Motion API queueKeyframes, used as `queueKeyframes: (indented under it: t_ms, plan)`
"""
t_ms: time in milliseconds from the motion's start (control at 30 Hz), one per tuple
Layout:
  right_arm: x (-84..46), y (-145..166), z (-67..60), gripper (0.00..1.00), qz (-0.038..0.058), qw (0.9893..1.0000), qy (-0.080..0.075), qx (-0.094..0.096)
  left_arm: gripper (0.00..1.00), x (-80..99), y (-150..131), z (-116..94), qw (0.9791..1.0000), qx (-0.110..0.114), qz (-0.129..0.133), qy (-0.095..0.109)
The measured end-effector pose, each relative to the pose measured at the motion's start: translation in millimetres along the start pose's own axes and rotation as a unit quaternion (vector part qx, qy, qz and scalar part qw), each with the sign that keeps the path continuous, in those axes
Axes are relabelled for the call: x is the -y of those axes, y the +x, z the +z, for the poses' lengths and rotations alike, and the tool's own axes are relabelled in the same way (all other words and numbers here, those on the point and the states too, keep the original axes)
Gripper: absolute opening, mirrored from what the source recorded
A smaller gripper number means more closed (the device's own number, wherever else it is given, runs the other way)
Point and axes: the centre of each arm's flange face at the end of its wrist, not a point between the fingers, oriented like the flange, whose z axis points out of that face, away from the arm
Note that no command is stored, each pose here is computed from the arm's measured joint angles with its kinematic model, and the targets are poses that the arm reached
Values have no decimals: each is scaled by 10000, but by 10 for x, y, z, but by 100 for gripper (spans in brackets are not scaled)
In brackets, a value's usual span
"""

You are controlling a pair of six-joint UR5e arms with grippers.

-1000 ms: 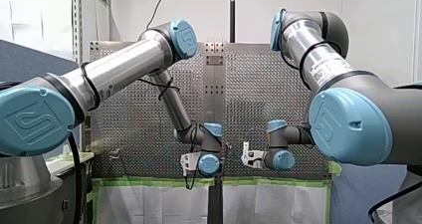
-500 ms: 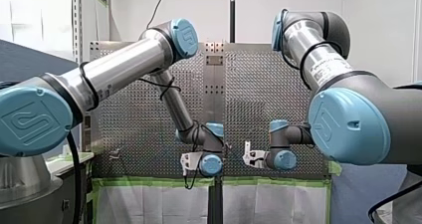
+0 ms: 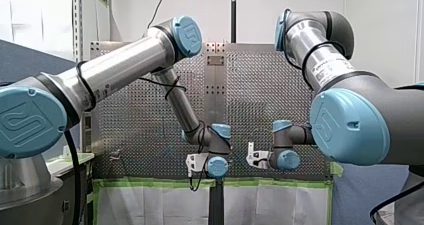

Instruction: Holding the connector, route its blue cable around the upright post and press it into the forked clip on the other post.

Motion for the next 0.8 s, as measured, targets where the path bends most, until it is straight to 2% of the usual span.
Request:
queueKeyframes:
  t_ms: [333, 567, 800]
  plan:
    - [-59, 235, 11, 0, -9, 9999, -47, -157, 16, 110, -277, 25, 9998, 175, -134, 22]
    - [-128, 449, 9, 0, 124, 9995, -81, -284, 18, 119, -289, 28, 9997, 182, -141, 33]
    - [-199, 493, 10, 0, 184, 9992, -130, -326, 18, 130, -291, 29, 9997, 173, -131, 86]
